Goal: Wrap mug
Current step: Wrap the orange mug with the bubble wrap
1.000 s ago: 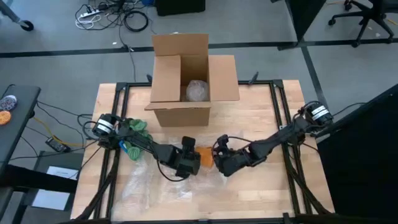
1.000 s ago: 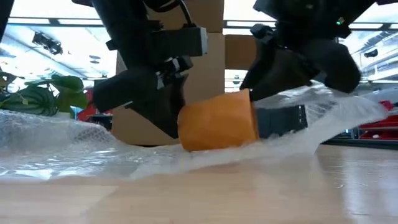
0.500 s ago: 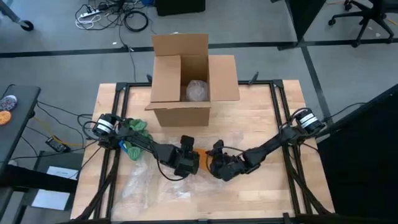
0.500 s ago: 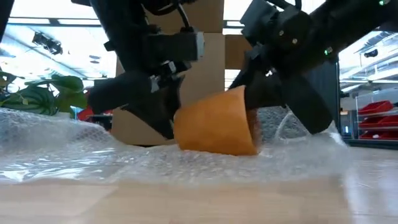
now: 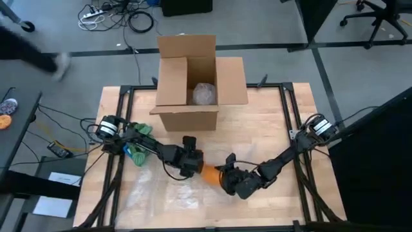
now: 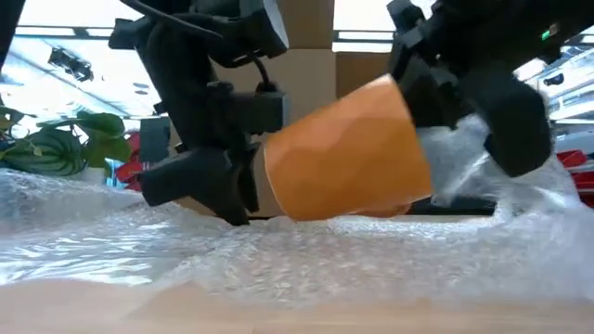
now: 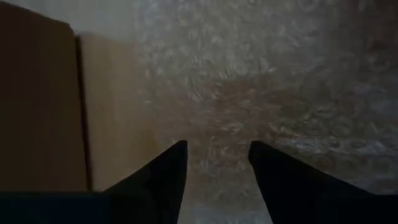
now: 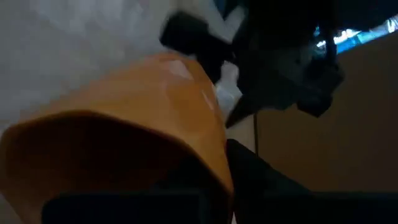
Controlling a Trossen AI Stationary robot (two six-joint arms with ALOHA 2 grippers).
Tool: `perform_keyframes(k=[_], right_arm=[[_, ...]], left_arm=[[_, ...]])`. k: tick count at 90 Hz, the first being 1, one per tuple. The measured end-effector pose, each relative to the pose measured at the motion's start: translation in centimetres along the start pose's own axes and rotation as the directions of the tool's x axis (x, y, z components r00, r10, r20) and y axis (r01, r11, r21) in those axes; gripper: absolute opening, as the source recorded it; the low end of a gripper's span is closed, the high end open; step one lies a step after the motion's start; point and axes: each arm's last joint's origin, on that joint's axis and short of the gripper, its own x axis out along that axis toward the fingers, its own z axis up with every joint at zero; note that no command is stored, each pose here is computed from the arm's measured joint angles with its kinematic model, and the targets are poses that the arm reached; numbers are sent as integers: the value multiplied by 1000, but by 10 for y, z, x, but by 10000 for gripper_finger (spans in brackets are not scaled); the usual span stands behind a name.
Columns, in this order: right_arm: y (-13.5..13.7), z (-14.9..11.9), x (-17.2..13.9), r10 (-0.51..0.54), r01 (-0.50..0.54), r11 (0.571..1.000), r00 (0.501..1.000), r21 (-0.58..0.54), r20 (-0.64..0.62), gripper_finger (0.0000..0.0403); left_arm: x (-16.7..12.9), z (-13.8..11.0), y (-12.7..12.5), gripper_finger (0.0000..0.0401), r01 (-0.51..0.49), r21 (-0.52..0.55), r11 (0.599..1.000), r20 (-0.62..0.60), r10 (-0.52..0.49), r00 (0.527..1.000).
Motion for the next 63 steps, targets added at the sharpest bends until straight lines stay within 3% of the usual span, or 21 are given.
perform_keyframes(k=[34, 54, 63], right_arm=[[12, -13, 19, 18, -15, 999, 998, 49, -56, 10], [15, -12, 18, 26, -24, 999, 999, 38, -39, 57], [12, -9, 13, 31, -29, 996, 999, 82, -22, 83]], left_arm=[[3, 0, 4, 168, -9, -18, 1000, 0, 9, 1000], [4, 0, 4, 168, -11, -18, 1000, -4, 11, 1000], [4, 0, 4, 168, -11, -18, 1000, -4, 11, 1000]])
